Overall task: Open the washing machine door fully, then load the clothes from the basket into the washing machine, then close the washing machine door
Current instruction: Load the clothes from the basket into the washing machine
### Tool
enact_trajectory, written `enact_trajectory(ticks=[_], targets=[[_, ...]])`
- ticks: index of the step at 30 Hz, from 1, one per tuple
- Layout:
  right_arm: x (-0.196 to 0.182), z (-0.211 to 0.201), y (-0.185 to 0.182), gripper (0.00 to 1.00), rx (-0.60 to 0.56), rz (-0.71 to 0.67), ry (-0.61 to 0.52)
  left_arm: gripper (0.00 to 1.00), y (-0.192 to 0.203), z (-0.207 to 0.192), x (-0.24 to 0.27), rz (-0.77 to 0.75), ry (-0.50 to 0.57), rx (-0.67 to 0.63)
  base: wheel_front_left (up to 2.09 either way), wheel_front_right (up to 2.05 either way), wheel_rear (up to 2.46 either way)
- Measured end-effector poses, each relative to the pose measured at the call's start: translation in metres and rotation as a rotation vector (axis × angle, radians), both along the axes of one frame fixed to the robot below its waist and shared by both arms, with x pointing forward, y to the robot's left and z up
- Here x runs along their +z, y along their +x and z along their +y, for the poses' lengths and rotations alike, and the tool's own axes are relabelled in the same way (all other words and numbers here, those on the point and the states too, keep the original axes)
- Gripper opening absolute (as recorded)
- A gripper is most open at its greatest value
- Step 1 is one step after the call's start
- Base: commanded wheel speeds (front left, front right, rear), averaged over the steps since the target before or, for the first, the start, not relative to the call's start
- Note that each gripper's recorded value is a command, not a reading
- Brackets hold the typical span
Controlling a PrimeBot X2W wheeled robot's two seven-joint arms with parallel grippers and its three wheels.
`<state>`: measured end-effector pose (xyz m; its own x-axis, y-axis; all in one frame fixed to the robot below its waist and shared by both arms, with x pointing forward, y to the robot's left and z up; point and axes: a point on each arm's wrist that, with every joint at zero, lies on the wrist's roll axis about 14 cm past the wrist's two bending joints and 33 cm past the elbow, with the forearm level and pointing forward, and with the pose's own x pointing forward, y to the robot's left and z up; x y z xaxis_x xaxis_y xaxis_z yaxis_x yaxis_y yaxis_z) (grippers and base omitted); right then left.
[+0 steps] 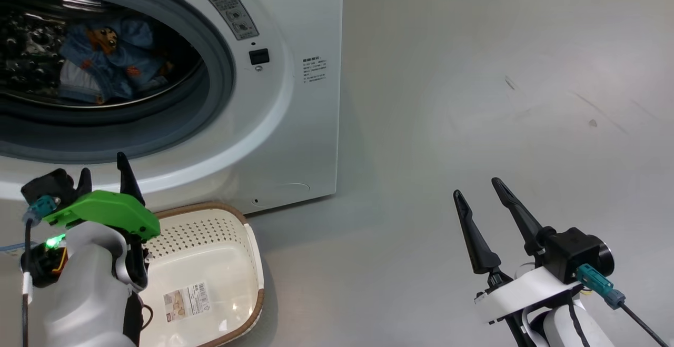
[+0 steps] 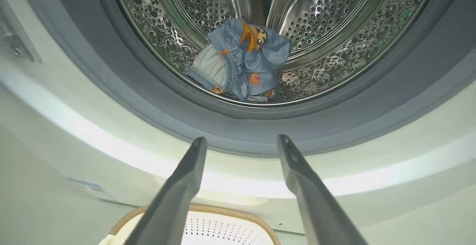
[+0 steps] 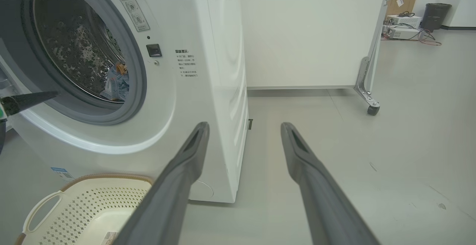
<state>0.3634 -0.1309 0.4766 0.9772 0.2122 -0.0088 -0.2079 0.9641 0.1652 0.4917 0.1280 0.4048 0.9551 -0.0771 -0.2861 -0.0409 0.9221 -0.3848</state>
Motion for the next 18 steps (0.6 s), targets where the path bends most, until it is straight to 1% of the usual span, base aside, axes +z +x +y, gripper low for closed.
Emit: enact_trajectory(ticks=[7,12,18], targets=[[0.007,0.007,-0.009,1.00,0.022,-0.022,0.006,1.00,-0.017,0.020,0.031,-0.107,0.002,0.035,0.00,0.00,0.00],[0.014,0.008,-0.010,1.00,0.033,-0.046,0.002,1.00,-0.043,0.038,0.028,-0.109,0.013,0.074,0.00,0.00,0.00],[0.013,0.014,-0.017,1.00,0.062,-0.043,-0.006,1.00,-0.067,0.056,0.036,-0.146,0.023,0.117,0.00,0.00,0.00]])
